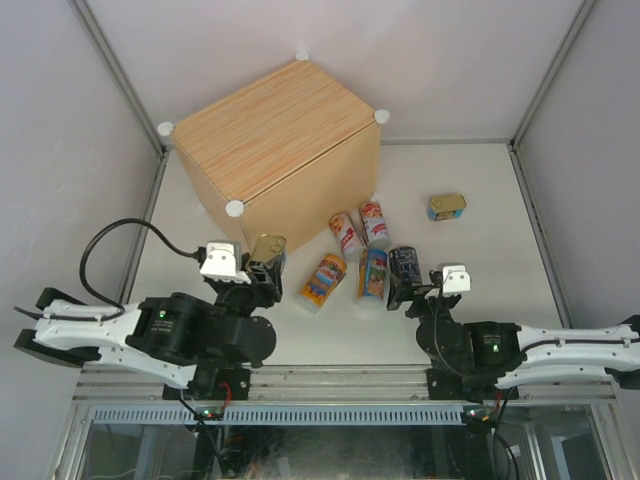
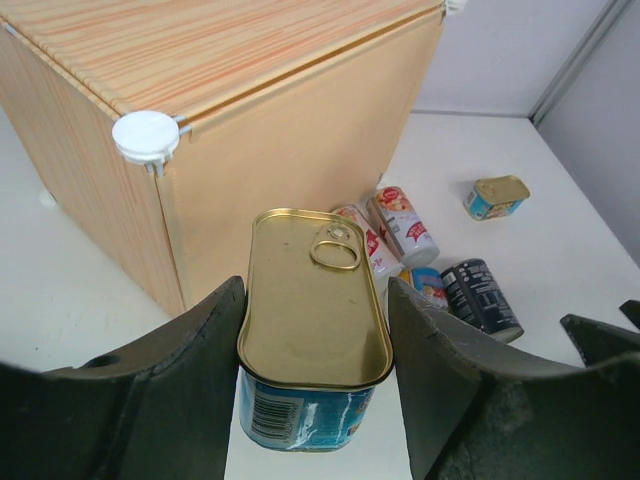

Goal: Place and organize the canned foods onto the counter

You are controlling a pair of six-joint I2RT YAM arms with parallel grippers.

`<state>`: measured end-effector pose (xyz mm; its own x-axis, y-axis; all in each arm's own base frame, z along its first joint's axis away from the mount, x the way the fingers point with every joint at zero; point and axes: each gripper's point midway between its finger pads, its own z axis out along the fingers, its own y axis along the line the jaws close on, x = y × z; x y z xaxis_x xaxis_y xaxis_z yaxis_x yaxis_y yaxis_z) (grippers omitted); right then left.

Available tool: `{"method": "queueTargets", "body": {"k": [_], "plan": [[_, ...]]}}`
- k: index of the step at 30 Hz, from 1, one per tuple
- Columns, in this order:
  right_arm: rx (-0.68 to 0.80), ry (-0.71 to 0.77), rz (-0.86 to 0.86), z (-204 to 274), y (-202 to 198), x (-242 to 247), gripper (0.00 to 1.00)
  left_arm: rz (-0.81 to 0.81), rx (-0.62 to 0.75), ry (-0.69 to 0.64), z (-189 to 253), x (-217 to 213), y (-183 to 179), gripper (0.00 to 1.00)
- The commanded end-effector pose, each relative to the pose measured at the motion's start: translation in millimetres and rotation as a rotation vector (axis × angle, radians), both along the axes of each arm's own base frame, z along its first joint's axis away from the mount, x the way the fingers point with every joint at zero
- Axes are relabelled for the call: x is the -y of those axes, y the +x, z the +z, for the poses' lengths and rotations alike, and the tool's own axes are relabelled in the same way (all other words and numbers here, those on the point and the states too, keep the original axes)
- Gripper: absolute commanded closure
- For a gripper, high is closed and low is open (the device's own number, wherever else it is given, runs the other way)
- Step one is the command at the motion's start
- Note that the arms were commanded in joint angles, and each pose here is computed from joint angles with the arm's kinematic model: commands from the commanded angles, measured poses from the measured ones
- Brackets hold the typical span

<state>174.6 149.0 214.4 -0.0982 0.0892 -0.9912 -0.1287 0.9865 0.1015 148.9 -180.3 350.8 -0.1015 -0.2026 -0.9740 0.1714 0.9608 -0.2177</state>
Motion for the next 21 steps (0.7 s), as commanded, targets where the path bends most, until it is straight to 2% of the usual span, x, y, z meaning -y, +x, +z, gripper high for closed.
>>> {"method": "queueTargets", "body": {"k": [1, 3, 10, 21], "plan": [[0.02, 0.048, -0.003, 24, 0, -6, 0.14, 0.11, 0.082, -0.08, 42, -22, 8, 1.0], [0.023, 0.05, 0.0, 27, 0, -7, 0.14, 0.128, 0.082, -0.043, 45, -28, 8, 1.0], [0.032, 0.054, 0.014, 33, 1, -13, 0.14, 0.162, 0.029, -0.068, 47, -41, 8, 1.0], [0.039, 0.05, 0.024, 40, 2, -21, 0.14, 0.179, 0.032, -0.052, 56, -51, 15, 1.0]]}}
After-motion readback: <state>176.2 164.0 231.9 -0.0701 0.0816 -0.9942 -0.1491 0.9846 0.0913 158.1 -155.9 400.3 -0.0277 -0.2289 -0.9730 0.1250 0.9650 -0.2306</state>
